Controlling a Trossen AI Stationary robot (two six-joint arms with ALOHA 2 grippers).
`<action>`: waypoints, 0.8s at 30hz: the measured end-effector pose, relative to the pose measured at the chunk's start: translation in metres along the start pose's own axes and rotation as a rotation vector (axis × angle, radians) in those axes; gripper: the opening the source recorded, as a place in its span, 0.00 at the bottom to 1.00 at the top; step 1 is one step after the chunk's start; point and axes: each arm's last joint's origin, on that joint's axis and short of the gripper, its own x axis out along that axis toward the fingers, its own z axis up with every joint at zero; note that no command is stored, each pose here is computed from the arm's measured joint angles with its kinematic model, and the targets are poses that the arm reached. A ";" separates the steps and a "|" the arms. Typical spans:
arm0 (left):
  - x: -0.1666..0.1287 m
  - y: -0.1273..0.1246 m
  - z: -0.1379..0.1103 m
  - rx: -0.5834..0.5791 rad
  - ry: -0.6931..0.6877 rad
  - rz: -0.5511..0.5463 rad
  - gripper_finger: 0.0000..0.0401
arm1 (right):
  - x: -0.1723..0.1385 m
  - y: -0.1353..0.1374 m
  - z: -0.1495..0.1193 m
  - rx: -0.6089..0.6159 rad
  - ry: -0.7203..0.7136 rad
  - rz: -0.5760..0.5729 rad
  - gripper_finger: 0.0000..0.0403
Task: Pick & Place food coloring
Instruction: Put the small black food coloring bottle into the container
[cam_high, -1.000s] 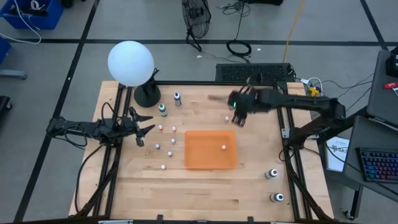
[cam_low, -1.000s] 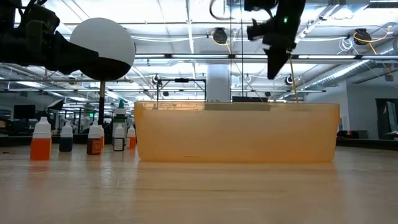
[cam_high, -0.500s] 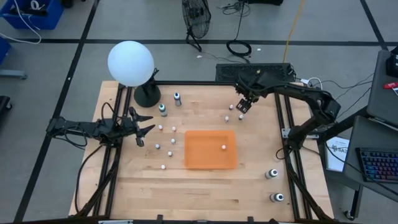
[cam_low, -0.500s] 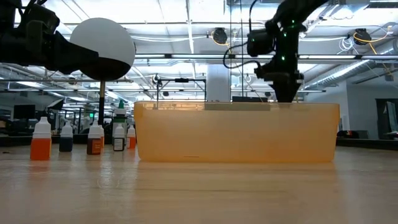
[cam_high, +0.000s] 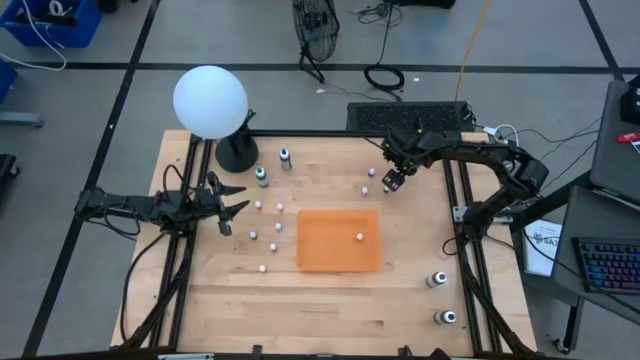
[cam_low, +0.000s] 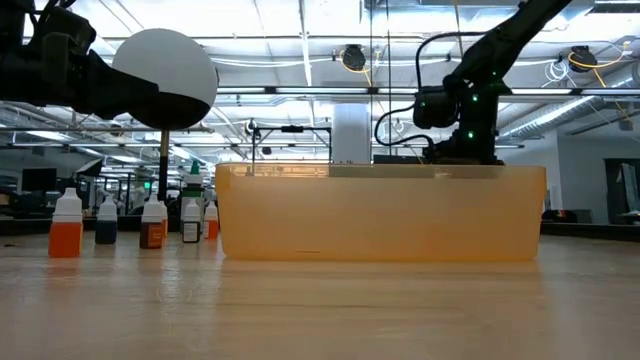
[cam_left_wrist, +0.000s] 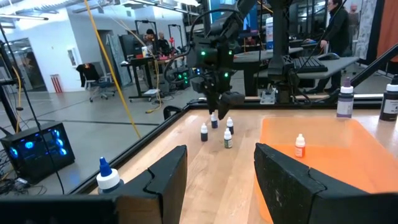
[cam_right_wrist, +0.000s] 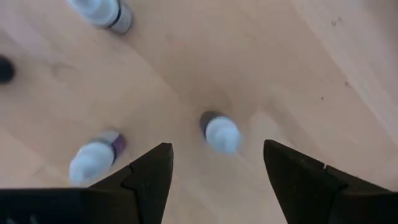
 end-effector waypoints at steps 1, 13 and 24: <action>0.000 0.000 0.000 0.000 0.000 0.000 0.47 | 0.002 0.000 0.000 -0.003 -0.007 0.000 0.59; 0.000 0.000 0.000 0.000 0.000 0.000 0.46 | 0.018 -0.001 0.002 0.006 -0.007 0.048 0.59; 0.000 0.000 0.000 0.000 0.000 0.000 0.46 | 0.026 -0.001 0.002 0.001 0.021 0.043 0.59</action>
